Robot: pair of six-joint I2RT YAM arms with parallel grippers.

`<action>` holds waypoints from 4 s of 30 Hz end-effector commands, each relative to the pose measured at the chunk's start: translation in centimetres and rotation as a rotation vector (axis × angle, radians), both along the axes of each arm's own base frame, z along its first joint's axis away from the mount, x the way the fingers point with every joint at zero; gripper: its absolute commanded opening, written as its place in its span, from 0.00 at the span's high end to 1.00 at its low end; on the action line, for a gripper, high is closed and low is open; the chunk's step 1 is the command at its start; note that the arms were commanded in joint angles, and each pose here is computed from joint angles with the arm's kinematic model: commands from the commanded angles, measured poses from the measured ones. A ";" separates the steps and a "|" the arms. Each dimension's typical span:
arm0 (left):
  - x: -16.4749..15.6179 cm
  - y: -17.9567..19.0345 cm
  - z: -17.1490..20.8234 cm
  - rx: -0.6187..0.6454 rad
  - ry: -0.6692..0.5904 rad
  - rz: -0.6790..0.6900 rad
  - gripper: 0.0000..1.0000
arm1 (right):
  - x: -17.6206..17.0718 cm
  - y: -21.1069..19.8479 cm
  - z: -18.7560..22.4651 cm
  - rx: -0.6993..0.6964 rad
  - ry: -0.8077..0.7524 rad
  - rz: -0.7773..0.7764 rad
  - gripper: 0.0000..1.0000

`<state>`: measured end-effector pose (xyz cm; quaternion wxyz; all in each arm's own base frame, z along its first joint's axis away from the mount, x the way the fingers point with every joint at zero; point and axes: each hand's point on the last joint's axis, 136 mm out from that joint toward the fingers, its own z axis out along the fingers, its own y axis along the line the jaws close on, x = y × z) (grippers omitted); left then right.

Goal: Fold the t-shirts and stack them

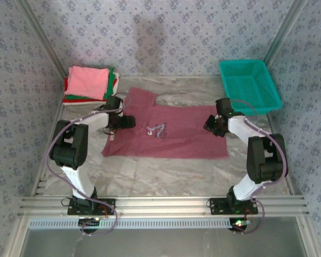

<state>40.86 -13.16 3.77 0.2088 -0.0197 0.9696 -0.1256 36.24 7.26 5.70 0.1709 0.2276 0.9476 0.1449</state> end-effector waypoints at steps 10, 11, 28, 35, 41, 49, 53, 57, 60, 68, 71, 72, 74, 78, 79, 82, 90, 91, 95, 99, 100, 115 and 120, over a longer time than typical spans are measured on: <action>2.3 0.3 -1.3 0.038 -0.017 0.014 0.26 | -0.1 -2.3 -0.8 -0.103 0.063 0.039 0.61; 2.3 0.4 -1.6 0.041 -0.008 0.020 0.27 | 0.0 -2.3 -1.0 -0.104 0.071 0.044 0.62; -3.6 3.9 2.2 0.077 -0.012 0.150 0.24 | -1.6 -1.3 -3.6 -0.035 0.115 0.044 0.63; 4.5 4.1 10.3 0.118 -0.204 0.087 0.23 | 3.1 0.4 2.3 -0.002 -0.050 0.088 0.60; 11.7 3.3 9.8 0.131 -0.205 0.001 0.22 | 6.3 2.4 6.5 0.043 -0.202 0.175 0.59; 17.2 0.4 8.2 -0.009 -0.222 -0.107 0.23 | 6.8 5.3 11.5 0.061 -0.456 0.345 0.48; 18.4 0.4 6.1 0.006 -0.181 -0.100 0.22 | 7.0 5.8 12.6 0.072 -0.496 0.379 0.47; 19.1 0.7 4.3 0.028 -0.148 -0.097 0.22 | 7.0 5.9 12.8 0.080 -0.502 0.377 0.47; 19.2 0.7 3.0 0.036 -0.118 -0.105 0.22 | 6.8 5.9 12.8 0.089 -0.499 0.375 0.47; 19.8 0.5 0.7 0.021 -0.047 -0.087 0.20 | 6.5 6.1 13.1 0.113 -0.500 0.366 0.46; 19.6 -0.1 0.0 -0.026 -0.017 -0.079 0.21 | 6.4 6.0 13.3 0.115 -0.498 0.361 0.46; 19.5 -0.2 -0.3 -0.044 -0.007 -0.073 0.23 | 6.4 6.0 13.4 0.120 -0.501 0.361 0.46; 19.4 -0.6 -0.6 -0.065 0.003 -0.075 0.26 | 6.4 5.9 13.7 0.124 -0.507 0.354 0.46; 19.3 -1.2 -0.7 -0.100 0.006 -0.088 0.51 | 6.5 5.5 14.0 0.133 -0.509 0.343 0.46; 19.3 -1.4 -0.4 -0.112 0.002 -0.092 0.57 | 6.5 5.3 13.9 0.132 -0.504 0.337 0.46; 19.5 -1.8 0.7 -0.127 -0.018 -0.101 0.81 | 6.6 4.6 13.4 0.126 -0.484 0.312 0.46; 19.5 -0.8 5.9 -0.076 -0.113 -0.106 1.00 | 7.8 3.3 11.3 0.069 -0.404 0.282 0.46; 19.5 -0.5 6.6 -0.060 -0.135 -0.100 1.00 | 8.1 2.9 11.0 0.042 -0.384 0.279 0.46; 19.7 1.6 9.8 0.022 -0.258 -0.051 1.00 | 9.4 1.8 9.3 -0.041 -0.301 0.269 0.46; 19.6 2.5 10.5 0.039 -0.278 -0.040 1.00 | 10.2 2.3 8.7 -0.026 -0.299 0.278 0.45; 19.6 2.7 10.2 0.043 -0.265 -0.034 1.00 | 10.3 2.4 8.5 -0.025 -0.295 0.278 0.45; 17.7 2.2 9.6 0.043 -0.272 -0.040 1.00 | 12.4 -4.0 3.5 -0.364 -0.018 0.105 0.44; 17.3 3.3 9.3 0.083 -0.281 -0.016 1.00 | 13.8 -4.4 1.1 -0.424 0.070 0.097 0.44</action>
